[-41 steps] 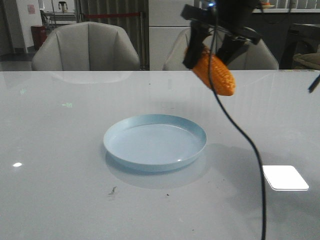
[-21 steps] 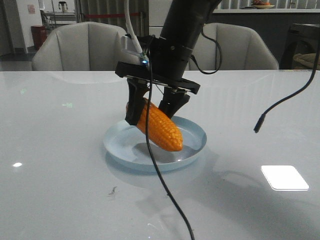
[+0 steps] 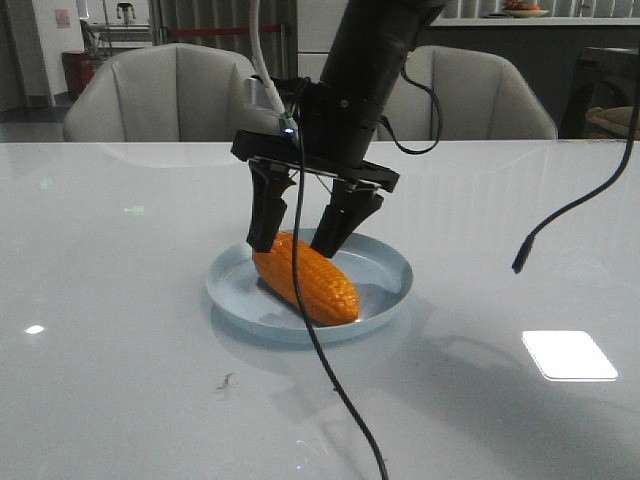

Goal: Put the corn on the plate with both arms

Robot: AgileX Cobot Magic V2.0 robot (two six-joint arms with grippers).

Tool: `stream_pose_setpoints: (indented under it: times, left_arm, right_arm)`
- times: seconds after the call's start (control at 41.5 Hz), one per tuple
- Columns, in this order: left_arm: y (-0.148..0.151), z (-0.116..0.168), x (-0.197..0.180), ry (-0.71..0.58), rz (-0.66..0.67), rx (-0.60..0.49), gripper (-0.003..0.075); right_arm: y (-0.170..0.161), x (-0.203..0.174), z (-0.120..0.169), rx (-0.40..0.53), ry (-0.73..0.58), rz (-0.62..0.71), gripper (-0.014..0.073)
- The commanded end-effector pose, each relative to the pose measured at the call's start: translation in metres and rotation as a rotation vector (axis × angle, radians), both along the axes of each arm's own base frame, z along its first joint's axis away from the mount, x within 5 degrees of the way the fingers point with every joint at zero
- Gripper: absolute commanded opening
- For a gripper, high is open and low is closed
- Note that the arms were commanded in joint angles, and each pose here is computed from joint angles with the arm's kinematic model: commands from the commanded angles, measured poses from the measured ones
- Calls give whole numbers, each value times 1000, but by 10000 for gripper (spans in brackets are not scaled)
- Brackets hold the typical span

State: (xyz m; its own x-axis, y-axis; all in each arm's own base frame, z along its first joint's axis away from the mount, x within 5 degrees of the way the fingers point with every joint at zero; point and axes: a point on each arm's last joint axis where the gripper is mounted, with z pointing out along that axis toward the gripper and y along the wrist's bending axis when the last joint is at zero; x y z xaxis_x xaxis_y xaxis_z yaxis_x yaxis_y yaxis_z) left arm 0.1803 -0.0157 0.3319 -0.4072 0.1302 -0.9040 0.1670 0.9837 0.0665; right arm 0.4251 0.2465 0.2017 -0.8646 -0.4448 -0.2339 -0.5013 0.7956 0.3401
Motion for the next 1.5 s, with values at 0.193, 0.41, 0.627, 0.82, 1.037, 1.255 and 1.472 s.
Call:
stream_pose_setpoints:
  times: [0.193, 0.41, 0.627, 0.82, 1.037, 1.255, 1.472]
  left_arm:
    - [0, 19, 1, -116, 11, -10, 456]
    - [0, 18, 1, -113, 10, -10, 456]
    - [0, 18, 1, -113, 10, -10, 456]
    - [0, 18, 1, -113, 10, -10, 456]
    - [0, 18, 1, -113, 10, -10, 456]
    - [0, 18, 1, -113, 10, -10, 456]
    - [0, 19, 1, -115, 10, -10, 456]
  right_arm:
    - [-32, 0, 120, 101, -238, -19, 561]
    - [-92, -22, 210, 148, -439, -122, 561]
    - [-179, -62, 281, 33, -647, -308, 561]
    - [-234, -105, 325, 12, -765, -473, 559]
    - [-262, -134, 328, -59, -809, -562, 559]
    - [-268, -147, 273, -118, -794, -612, 559]
    - [-264, -188, 227, -144, -812, -597, 559]
